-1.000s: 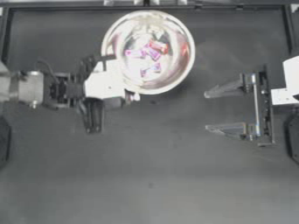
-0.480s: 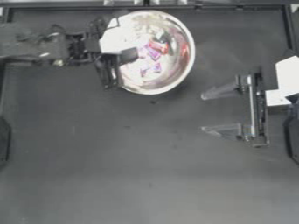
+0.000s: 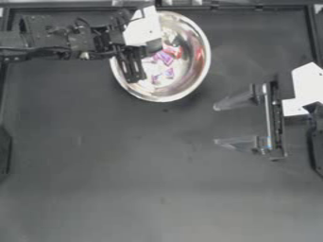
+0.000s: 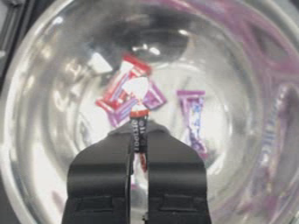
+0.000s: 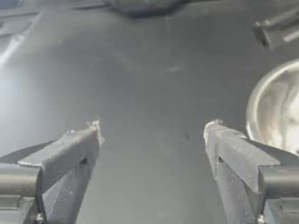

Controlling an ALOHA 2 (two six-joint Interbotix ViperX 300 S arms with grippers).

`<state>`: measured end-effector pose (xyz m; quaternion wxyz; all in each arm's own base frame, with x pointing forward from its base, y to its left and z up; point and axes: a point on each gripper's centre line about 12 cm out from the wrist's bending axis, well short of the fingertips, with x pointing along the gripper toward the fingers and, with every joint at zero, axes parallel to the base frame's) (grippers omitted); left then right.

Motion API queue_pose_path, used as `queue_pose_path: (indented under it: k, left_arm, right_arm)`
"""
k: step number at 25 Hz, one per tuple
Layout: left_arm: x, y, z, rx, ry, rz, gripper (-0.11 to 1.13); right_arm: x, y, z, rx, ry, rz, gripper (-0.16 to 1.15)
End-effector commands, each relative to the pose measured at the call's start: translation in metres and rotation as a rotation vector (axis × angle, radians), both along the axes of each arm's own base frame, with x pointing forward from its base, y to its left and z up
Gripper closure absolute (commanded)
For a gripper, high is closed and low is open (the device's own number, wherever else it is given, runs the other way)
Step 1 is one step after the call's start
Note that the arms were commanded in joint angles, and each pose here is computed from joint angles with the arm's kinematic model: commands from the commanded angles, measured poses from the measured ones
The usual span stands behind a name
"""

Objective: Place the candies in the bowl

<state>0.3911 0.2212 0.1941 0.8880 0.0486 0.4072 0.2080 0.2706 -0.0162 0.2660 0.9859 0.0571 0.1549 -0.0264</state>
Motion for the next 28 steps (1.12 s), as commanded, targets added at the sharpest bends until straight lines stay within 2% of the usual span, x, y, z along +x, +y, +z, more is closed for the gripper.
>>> queue_pose_path:
  k: [1, 3, 7, 8, 9, 13, 19, 25, 28]
  left_arm:
    - [0.004, 0.007, 0.022, 0.034, -0.054, 0.003, 0.67]
    - [0.004, 0.010, 0.021, 0.038, -0.055, 0.006, 0.51]
    - [0.004, 0.015, 0.022, 0.038, -0.079, 0.018, 0.06]
    - [0.005, 0.015, 0.022, 0.037, -0.084, 0.019, -0.03]
    - [0.004, 0.015, 0.022, 0.038, -0.083, 0.019, -0.06]
    - [0.004, 0.014, 0.026, 0.041, -0.092, 0.018, 0.05]
    - [-0.002, -0.001, 0.049, 0.050, -0.139, 0.004, 0.05]
    - [-0.014, -0.033, 0.074, 0.056, -0.193, -0.041, 0.06]
    - [-0.021, -0.054, 0.083, 0.043, -0.220, -0.071, 0.07]
  right_arm:
    - [0.004, 0.001, 0.011, 0.004, -0.032, 0.005, -0.01]
    - [0.004, 0.000, 0.012, 0.005, -0.034, 0.003, -0.01]
    - [0.004, 0.000, 0.012, 0.006, -0.034, 0.002, -0.01]
    - [0.004, 0.000, 0.012, 0.003, -0.034, 0.003, -0.01]
    - [0.004, 0.001, 0.012, 0.005, -0.034, 0.004, -0.01]
    - [0.004, 0.001, 0.012, 0.003, -0.034, 0.005, -0.01]
    - [0.004, 0.001, 0.011, 0.001, -0.032, 0.006, -0.01]
    - [0.004, 0.001, 0.011, -0.001, -0.032, 0.006, -0.01]
    - [0.004, 0.000, 0.011, -0.002, -0.032, 0.005, -0.01]
